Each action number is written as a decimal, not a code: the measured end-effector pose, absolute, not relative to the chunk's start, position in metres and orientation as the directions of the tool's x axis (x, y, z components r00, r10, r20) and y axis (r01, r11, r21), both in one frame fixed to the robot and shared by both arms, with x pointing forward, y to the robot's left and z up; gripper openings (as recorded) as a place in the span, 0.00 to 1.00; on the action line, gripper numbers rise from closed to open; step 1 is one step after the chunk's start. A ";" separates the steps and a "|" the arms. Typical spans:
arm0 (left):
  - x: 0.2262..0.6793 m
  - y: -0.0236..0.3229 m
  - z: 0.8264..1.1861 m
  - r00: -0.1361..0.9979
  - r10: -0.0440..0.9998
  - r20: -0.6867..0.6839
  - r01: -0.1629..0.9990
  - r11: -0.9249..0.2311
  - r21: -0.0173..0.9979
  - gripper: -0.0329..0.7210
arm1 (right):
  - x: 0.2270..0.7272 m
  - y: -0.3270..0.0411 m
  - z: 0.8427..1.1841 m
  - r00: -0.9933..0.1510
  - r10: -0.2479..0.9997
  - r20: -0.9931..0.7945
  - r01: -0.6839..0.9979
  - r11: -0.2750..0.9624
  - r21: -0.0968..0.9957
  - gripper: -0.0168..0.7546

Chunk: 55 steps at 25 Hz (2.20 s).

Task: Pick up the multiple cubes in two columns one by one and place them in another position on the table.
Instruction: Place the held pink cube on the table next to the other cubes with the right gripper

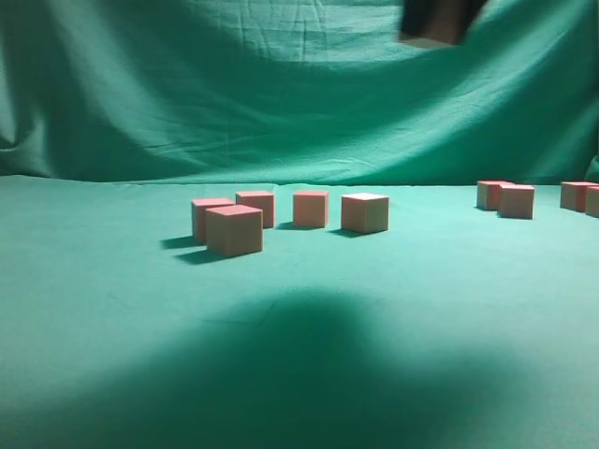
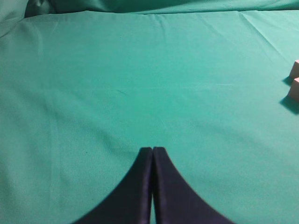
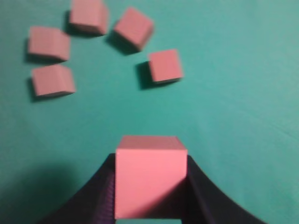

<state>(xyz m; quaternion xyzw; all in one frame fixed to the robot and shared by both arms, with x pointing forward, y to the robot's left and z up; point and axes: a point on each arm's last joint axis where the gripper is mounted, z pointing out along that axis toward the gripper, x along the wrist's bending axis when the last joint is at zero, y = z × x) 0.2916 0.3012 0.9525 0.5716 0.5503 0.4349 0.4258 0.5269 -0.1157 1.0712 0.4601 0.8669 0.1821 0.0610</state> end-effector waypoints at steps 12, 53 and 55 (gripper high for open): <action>0.292 0.301 0.953 0.016 0.999 0.029 0.259 -0.032 0.965 0.04 | 0.499 -0.035 1.020 -0.839 0.544 -0.010 0.514 0.799 0.312 0.37; 0.292 0.301 0.953 0.016 0.999 0.029 0.259 -0.032 0.965 0.04 | 0.526 -0.019 0.943 -0.877 0.471 -0.094 0.445 0.871 0.208 0.37; 0.292 0.301 0.953 0.016 0.999 0.029 0.259 -0.032 0.965 0.04 | 0.526 -0.019 0.940 -0.878 0.471 -0.091 0.447 0.872 0.201 0.37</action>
